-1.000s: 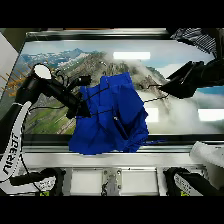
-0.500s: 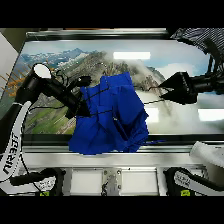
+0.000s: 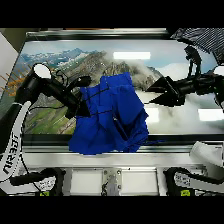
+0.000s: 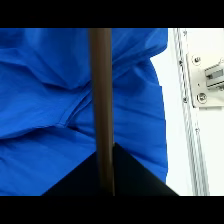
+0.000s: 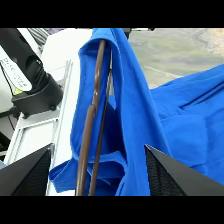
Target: Fold the clothes and pants, and hang the long-sleeved shirts on hangers.
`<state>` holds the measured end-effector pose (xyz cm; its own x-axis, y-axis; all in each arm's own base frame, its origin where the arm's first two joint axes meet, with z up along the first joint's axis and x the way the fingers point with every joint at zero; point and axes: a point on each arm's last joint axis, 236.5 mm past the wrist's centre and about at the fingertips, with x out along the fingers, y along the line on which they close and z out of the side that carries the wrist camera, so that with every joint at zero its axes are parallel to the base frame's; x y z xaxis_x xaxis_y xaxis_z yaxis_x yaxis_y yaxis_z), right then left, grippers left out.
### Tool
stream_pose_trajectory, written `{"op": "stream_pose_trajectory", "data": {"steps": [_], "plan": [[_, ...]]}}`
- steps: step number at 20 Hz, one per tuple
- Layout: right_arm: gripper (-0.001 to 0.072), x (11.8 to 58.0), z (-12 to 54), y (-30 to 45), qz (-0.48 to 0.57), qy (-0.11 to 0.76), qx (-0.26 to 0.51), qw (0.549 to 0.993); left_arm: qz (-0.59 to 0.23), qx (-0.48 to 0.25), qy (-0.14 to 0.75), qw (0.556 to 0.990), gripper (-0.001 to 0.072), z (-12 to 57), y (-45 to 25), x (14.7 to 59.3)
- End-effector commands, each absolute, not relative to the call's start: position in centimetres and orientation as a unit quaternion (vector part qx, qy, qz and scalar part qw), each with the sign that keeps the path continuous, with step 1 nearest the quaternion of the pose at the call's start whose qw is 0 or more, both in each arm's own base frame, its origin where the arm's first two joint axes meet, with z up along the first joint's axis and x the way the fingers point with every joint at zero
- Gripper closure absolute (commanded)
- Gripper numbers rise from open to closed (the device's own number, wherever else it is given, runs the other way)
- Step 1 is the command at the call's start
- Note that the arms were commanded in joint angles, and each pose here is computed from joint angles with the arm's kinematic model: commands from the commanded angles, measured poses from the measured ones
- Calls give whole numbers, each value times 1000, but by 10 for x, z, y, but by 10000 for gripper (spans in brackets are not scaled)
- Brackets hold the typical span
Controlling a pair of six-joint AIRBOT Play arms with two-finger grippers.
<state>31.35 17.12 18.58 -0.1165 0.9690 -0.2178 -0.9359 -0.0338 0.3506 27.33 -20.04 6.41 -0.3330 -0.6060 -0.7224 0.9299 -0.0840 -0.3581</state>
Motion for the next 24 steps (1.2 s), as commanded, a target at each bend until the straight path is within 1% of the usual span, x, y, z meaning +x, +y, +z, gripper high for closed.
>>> {"op": "stream_pose_trajectory", "data": {"steps": [1,8,21,22,23,24], "plan": [[96,314,182,178,723,208,43,657,-709,198,405,543,699,64,-201,274],[95,322,181,178,712,207,43,670,-709,198,405,543,700,64,-201,274],[97,322,182,178,712,206,43,670,-709,198,405,543,699,65,-201,274],[114,323,182,178,711,205,43,671,-709,198,405,543,699,64,-201,274],[255,322,182,178,711,205,43,671,-709,198,405,543,699,64,-201,274],[516,322,182,178,712,205,43,671,-709,198,405,543,700,64,-201,274]]}}
